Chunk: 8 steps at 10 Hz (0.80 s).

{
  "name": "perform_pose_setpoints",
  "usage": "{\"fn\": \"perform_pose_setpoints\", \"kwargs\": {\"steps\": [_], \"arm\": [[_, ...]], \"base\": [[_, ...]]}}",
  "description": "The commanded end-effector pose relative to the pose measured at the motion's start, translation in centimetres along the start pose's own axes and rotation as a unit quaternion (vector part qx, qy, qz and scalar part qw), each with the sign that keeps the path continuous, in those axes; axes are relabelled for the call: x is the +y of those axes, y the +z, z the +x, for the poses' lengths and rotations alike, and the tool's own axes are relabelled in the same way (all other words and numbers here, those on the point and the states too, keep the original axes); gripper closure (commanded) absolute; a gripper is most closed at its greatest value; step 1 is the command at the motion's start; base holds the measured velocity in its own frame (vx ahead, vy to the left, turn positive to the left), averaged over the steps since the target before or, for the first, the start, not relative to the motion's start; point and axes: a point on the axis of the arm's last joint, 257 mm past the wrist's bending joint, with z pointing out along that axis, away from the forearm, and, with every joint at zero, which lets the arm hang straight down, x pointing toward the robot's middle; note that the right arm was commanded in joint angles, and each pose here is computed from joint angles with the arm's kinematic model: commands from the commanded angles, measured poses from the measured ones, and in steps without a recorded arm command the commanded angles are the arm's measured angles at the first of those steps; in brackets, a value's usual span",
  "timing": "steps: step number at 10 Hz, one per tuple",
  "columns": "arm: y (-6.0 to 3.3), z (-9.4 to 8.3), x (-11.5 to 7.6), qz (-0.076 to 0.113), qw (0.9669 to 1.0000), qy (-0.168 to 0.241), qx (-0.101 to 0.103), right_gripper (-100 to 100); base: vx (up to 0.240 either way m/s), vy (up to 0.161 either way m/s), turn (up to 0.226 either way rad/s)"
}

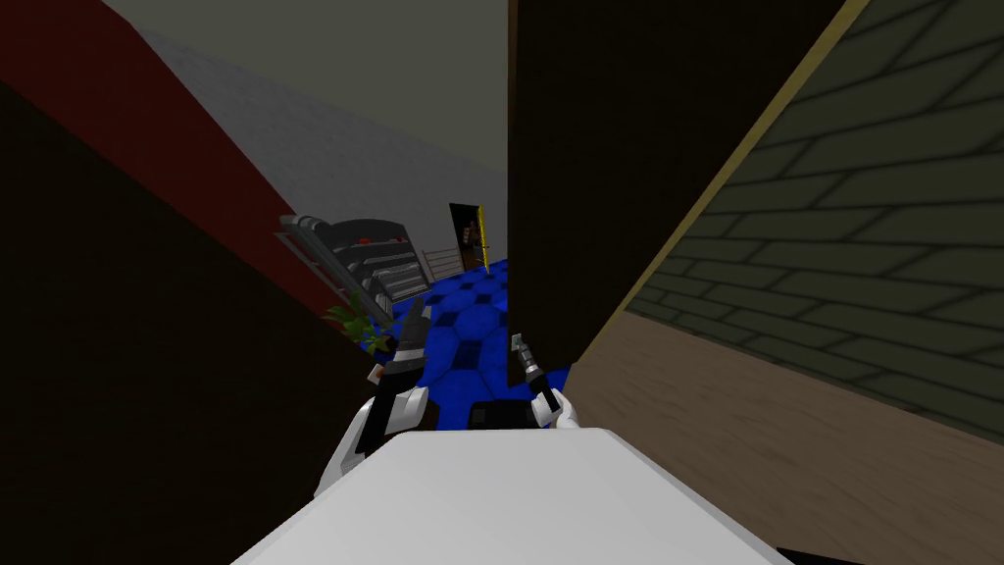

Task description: Push the door open

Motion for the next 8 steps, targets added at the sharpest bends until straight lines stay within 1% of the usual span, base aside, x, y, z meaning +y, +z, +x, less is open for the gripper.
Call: {"fn": "perform_pose_setpoints", "kwargs": {"steps": [1, 2, 4, 7, 8], "arm": [[0.06, -0.1, 0.2, -0.002, 1.0, 0.0, -0.001, 100], [-0.12, -1.4, -0.2, 0.002, 0.9999, -0.004, -0.012, 100], [-0.18, -2.6, -0.2, 0.003, 0.9997, -0.008, -0.022, 100], [-0.31, -4.7, -0.3, 0.005, 0.9991, -0.012, -0.042, 100], [-0.33, -5.0, -0.3, 0.005, 0.9989, -0.012, -0.045, 100]], "base": [[0.0, 0.0, 0.0], [0.106, 0.032, -0.032], [0.186, 0.062, -0.07], [0.176, 0.064, -0.024], [0.154, 0.062, -0.046]]}}
